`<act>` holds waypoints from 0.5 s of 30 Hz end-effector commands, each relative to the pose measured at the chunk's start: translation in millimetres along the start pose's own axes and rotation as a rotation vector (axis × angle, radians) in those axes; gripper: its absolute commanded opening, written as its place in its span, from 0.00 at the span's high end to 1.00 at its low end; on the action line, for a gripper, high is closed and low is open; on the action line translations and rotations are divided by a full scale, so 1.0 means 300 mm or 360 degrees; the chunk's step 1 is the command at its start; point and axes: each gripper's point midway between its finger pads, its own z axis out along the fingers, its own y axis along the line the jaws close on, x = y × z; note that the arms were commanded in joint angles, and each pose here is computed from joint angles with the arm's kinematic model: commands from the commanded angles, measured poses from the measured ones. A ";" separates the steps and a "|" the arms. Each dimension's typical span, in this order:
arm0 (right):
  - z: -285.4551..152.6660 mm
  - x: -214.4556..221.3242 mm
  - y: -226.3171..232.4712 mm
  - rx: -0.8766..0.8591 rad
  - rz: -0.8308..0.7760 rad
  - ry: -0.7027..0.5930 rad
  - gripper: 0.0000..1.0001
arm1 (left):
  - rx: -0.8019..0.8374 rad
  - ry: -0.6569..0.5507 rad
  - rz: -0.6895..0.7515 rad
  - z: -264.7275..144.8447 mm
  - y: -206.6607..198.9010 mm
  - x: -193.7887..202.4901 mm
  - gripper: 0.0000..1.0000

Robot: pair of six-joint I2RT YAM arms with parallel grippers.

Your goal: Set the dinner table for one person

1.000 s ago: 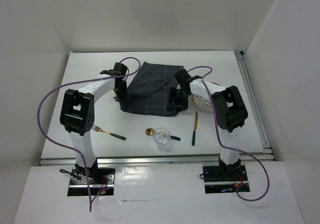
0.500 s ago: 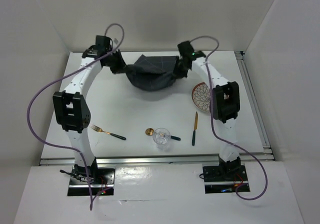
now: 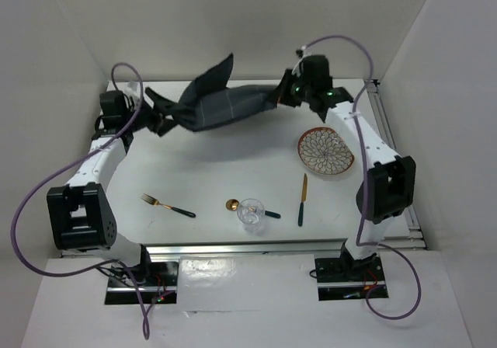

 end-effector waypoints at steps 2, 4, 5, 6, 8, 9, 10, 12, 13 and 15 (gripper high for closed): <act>0.113 0.448 -0.205 0.0214 0.0060 0.0526 1.00 | -0.0467 0.0041 -0.0105 -0.034 0.319 0.112 0.15; 0.105 0.517 -0.251 0.0269 0.0079 0.0594 1.00 | -0.0668 0.0052 -0.0012 -0.066 0.353 0.112 0.16; 0.103 0.531 -0.258 0.0280 0.0097 0.0607 1.00 | -0.0728 0.0061 0.0039 -0.064 0.360 0.109 0.23; 0.101 0.545 -0.265 0.0289 0.0101 0.0621 1.00 | -0.0814 0.0031 0.0169 -0.052 0.355 0.070 0.31; 0.094 0.573 -0.270 0.0311 0.0098 0.0653 1.00 | -0.0949 0.0059 0.0282 -0.044 0.369 0.061 0.47; 0.094 0.573 -0.270 0.0311 0.0098 0.0653 1.00 | -0.1106 0.0025 0.0346 -0.064 0.372 0.025 0.62; 0.090 0.578 -0.272 0.0318 0.0102 0.0665 1.00 | -0.1193 0.0127 0.0455 -0.033 0.408 0.058 0.67; 0.096 0.550 -0.264 0.0317 0.0090 0.0631 1.00 | -0.1368 0.0161 0.0581 -0.031 0.427 0.053 0.69; 0.096 0.550 -0.265 0.0314 0.0076 0.0632 1.00 | -0.1395 0.0271 0.0684 0.006 0.451 0.098 0.66; 0.095 0.538 -0.263 0.0325 0.0072 0.0622 1.00 | -0.1475 0.0328 0.0797 0.034 0.470 0.122 0.55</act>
